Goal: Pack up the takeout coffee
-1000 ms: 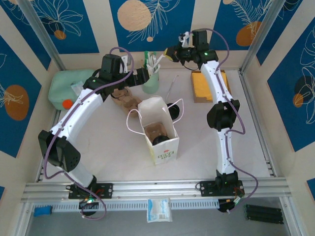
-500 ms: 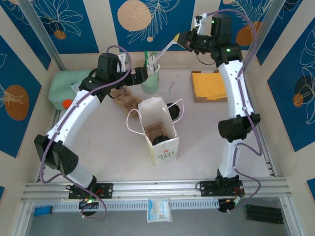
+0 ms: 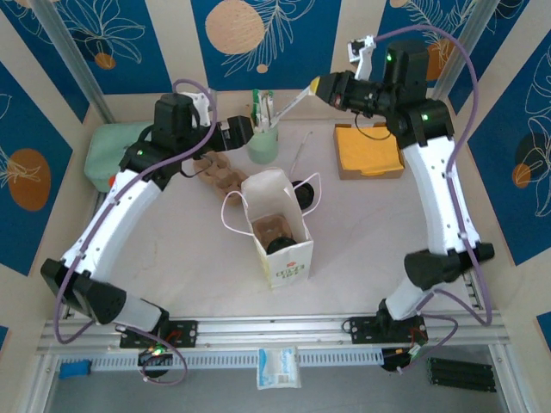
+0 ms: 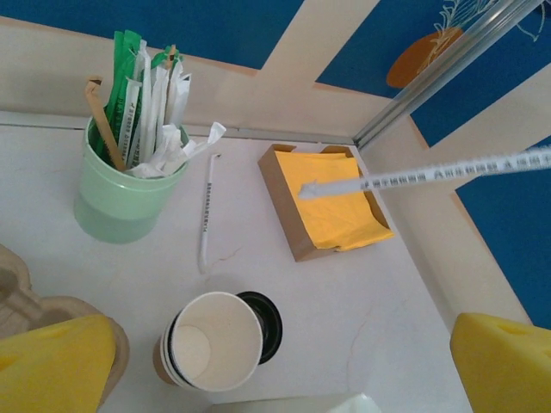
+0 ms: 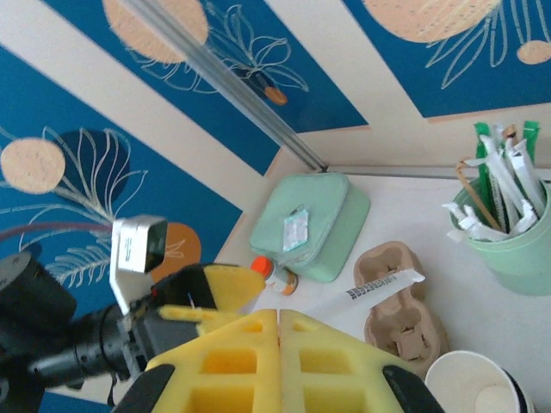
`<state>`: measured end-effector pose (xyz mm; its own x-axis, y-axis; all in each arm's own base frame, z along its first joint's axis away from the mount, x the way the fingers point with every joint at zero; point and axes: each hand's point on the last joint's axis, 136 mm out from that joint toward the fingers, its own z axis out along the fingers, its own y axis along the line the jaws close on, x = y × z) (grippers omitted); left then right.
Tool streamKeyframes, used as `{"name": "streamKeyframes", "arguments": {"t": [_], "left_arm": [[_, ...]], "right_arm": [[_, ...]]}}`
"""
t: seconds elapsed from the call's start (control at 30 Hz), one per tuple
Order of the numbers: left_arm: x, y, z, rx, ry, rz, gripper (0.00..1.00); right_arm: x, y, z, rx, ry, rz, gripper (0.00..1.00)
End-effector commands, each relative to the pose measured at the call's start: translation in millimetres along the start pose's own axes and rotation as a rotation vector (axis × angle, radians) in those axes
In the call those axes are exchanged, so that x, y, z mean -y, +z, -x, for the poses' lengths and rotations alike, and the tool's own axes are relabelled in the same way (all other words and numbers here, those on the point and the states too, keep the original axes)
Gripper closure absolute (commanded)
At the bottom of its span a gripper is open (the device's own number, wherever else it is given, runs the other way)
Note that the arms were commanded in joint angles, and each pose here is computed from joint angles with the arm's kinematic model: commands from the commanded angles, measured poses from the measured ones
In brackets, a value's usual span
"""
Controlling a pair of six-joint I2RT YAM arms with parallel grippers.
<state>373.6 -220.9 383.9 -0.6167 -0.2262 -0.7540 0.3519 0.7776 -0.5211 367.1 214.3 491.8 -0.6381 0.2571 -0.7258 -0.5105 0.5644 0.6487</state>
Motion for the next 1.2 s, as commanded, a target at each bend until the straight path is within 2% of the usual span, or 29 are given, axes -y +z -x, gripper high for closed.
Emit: {"name": "streamKeyframes", "arguments": {"t": [0.0,0.2,0.47,0.73,0.9,1.17], "left_arm": [[7,-17,-8,0.005,-0.021,0.004,0.01],[16,-34,-23,0.003,-0.025,0.014,0.01],[24,-50,-37,0.012,-0.018,0.015,0.01],[23,-51,-49,0.001,-0.029,0.008,0.01],[21,-51,-54,-0.004,-0.035,0.005,0.01],[22,-49,-58,-0.010,-0.037,-0.003,0.01]], "right_arm": [[-28,-30,-15,0.037,-0.098,-0.005,1.00],[-56,-54,-62,0.021,-0.185,0.004,1.00],[-65,-57,-130,-0.068,-0.255,0.005,1.00],[-63,-24,-178,-0.109,-0.379,-0.008,1.00],[-53,2,-194,-0.119,-0.481,-0.054,1.00],[-26,36,-219,-0.154,-0.521,-0.103,1.00]]}}
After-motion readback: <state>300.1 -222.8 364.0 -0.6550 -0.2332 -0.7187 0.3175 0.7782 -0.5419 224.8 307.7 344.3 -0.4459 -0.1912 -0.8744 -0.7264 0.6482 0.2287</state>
